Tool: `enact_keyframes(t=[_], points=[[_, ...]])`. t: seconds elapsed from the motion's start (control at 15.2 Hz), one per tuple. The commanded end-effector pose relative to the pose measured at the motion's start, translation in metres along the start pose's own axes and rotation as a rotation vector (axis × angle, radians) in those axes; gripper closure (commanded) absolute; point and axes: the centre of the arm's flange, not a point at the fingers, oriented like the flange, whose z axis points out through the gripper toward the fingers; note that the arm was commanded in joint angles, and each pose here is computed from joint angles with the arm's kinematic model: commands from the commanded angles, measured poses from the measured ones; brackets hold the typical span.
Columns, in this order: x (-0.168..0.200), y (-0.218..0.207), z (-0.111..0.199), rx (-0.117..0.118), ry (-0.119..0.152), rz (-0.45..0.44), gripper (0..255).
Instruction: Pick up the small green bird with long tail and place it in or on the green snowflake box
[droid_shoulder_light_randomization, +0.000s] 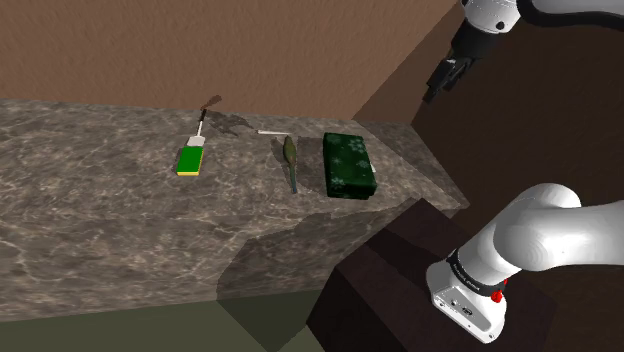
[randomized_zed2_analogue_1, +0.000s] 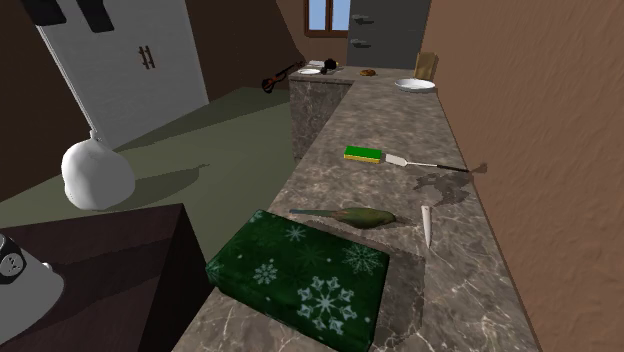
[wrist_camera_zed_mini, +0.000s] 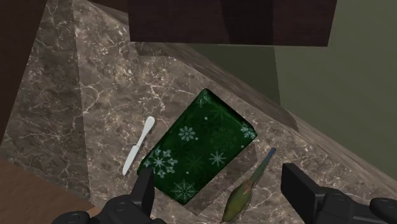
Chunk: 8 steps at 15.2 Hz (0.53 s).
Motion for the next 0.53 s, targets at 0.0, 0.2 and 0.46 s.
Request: enact_keyframes(t=[0.0,0.2,0.46], points=[[0.000,0.000,0.000,0.000,0.000,0.000,0],[0.017,-0.016,0.032,-0.003,0.004,0.027,0],[0.042,-0.037,0.074,-0.008,0.009,0.064,0]])
